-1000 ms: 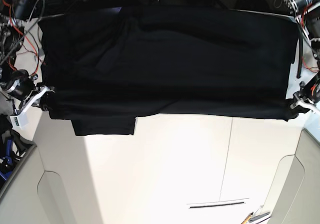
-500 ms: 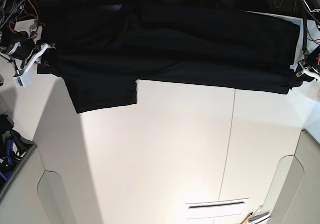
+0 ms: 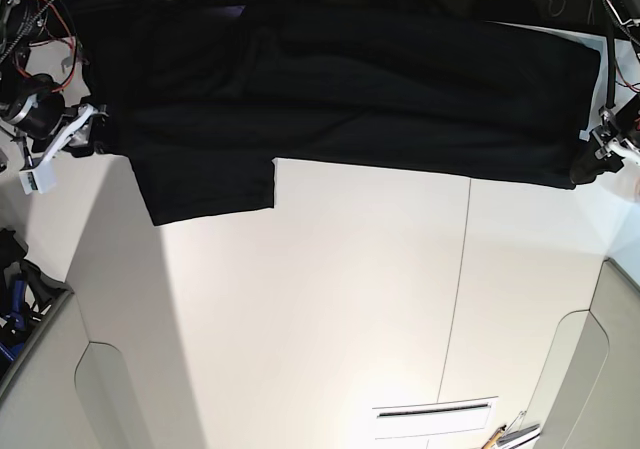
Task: Fold the T-shirt properly
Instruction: 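Lift the hem with both grippers and fold it over toward the collar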
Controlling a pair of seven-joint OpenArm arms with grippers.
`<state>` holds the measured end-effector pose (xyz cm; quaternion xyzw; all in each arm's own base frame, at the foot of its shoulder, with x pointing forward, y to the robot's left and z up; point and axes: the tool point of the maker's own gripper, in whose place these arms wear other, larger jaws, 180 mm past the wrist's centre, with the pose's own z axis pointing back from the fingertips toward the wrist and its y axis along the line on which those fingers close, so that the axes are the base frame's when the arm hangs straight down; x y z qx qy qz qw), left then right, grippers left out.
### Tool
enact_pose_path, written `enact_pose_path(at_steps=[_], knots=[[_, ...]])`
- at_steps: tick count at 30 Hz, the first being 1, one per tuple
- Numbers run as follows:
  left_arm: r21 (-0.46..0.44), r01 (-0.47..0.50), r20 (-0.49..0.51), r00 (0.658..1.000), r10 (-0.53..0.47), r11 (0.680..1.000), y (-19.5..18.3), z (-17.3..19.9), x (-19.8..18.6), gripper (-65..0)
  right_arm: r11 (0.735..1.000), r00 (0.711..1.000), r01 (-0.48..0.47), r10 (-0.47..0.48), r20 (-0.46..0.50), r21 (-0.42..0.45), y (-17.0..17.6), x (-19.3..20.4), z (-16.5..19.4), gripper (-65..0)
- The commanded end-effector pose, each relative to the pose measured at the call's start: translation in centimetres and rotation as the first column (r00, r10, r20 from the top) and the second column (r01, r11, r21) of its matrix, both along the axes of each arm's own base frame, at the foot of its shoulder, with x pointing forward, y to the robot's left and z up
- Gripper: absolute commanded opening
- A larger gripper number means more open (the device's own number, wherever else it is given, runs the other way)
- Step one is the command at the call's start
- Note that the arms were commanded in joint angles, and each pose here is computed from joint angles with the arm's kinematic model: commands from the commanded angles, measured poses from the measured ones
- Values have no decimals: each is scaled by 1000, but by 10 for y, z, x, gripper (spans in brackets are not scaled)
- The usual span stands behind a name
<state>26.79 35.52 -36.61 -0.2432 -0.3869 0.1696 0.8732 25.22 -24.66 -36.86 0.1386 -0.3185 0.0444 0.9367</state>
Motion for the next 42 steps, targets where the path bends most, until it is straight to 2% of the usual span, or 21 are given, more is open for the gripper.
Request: enact_pose_path(at_steps=[1,4,8,15,19,22,23,24,25,26,30,35,42], knots=[[25,5,63,998,-6,1000,8,20,10,-369,1000,995,7,-6,95,-9,-5,20,22,-362],[22,4,66,998,-6,1000,8,20,10,-369,999,983,24,-17,184,-36,-10,45,40,-362],[22,4,66,998,-6,1000,8,20,10,-369,999,977,36,-28,213,-37,-13,72,46,-361],[22,4,66,998,-6,1000,8,20,10,-369,995,997,25,-32,71,95,7,98,-7,-361],[22,4,66,998,-6,1000,7,20,10,-369,985,999,-28,31,-18,168,36,97,-31,-362],[22,4,66,998,-6,1000,7,20,10,-369,982,993,-94,104,-51,162,56,91,-41,-369],[22,4,66,998,-5,1000,7,20,10,-369,981,990,-114,125,-63,159,61,88,-43,-405],[22,4,66,998,-5,1000,7,20,10,-369,979,986,-133,147,-84,153,65,85,-46,-483],[22,4,66,998,-6,1000,7,20,10,-369,978,980,-152,168,-108,145,67,81,-47,-590],[22,4,66,998,-6,1000,7,20,10,-369,976,974,-166,184,-130,139,69,77,-47,-650],[22,4,66,998,-5,1000,7,20,10,-369,967,959,-221,239,-154,125,78,69,-35,-650],[18,4,66,998,-5,1000,6,19,10,-369,936,943,-318,329,-53,149,123,43,-8,-650],[17,4,66,998,-5,1000,6,19,10,-369,899,918,-395,393,51,188,182,-31,22,-650]])
